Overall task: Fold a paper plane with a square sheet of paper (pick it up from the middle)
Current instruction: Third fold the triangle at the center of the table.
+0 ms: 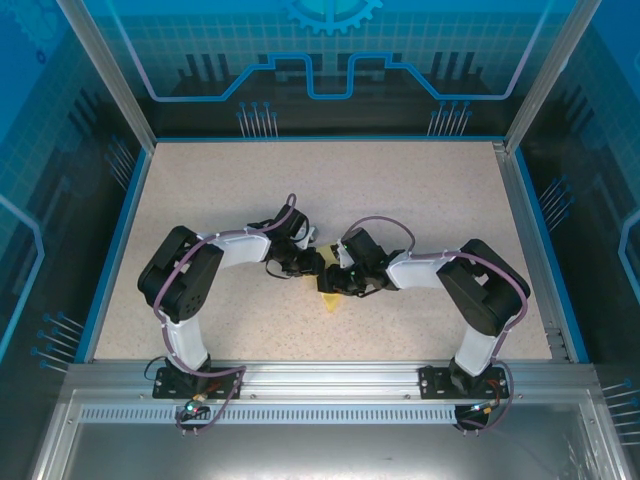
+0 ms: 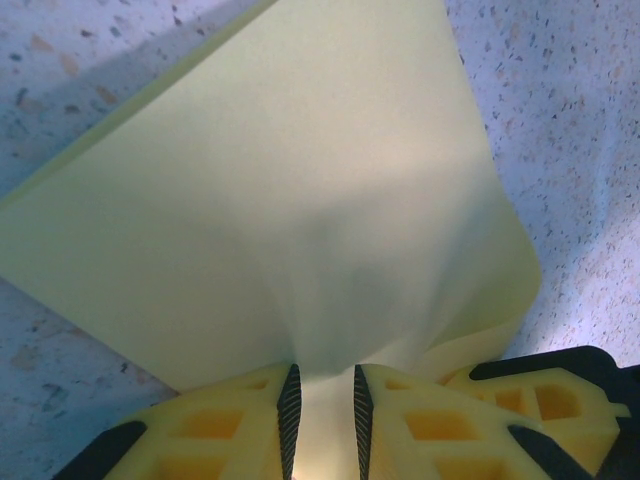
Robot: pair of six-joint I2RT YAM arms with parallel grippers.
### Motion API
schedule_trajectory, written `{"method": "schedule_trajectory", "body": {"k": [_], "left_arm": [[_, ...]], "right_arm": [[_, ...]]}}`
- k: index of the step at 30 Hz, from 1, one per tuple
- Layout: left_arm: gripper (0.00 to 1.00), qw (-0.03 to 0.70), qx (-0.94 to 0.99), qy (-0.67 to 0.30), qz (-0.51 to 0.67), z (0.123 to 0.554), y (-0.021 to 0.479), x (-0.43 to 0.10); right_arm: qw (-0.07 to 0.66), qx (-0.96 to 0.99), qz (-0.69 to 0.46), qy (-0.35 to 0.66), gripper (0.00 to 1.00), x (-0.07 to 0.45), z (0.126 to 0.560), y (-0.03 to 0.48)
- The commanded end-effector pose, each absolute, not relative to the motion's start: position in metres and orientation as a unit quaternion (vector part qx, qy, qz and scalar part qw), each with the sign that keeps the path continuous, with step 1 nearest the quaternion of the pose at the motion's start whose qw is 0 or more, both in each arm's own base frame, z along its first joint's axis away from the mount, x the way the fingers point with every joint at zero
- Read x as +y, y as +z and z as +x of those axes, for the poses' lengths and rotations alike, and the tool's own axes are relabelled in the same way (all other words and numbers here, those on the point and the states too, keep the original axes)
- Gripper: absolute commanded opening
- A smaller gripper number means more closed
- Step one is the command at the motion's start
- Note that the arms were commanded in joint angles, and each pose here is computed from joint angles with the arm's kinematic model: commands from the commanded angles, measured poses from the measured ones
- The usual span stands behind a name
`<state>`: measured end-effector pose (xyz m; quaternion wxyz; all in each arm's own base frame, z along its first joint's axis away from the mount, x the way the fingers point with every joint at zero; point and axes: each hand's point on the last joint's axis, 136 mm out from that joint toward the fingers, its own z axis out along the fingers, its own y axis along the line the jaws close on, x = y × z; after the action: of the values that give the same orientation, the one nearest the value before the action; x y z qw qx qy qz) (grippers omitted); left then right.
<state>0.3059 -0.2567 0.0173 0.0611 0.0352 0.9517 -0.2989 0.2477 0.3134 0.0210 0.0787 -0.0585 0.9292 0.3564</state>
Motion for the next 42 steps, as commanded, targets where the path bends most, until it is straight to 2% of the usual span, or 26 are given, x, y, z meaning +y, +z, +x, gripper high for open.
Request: {"method": "schedule_trajectory", "body": {"k": [1,4,11,21,27,33,42], "left_arm": [[0.25,0.047,0.951,-0.302,0.036,0.299,0.016,-0.255],[0.25,0.057,0.950,-0.306,0.035,0.303,0.025,-0.254],[0.26,0.085,0.943,-0.321,0.030,0.311,0.054,-0.250],[0.25,0.081,0.936,-0.340,0.031,0.305,0.066,-0.254],[0.25,0.067,0.931,-0.358,0.026,0.298,0.064,-0.258],[0.21,0.050,0.929,-0.367,0.023,0.285,0.060,-0.262],[0.15,0.029,0.930,-0.365,0.024,0.267,0.044,-0.267]], "right_arm": [[0.064,0.942,-0.060,0.325,0.38,0.304,0.238,0.002],[0.064,0.942,-0.060,0.323,0.37,0.303,0.237,0.001],[0.066,0.943,-0.062,0.320,0.28,0.300,0.235,-0.001],[0.063,0.944,-0.065,0.316,0.20,0.297,0.232,-0.004],[0.058,0.945,-0.066,0.314,0.04,0.296,0.230,-0.007],[0.055,0.947,-0.069,0.310,0.00,0.294,0.228,-0.009],[0.052,0.948,-0.069,0.307,0.00,0.291,0.225,-0.013]]}}
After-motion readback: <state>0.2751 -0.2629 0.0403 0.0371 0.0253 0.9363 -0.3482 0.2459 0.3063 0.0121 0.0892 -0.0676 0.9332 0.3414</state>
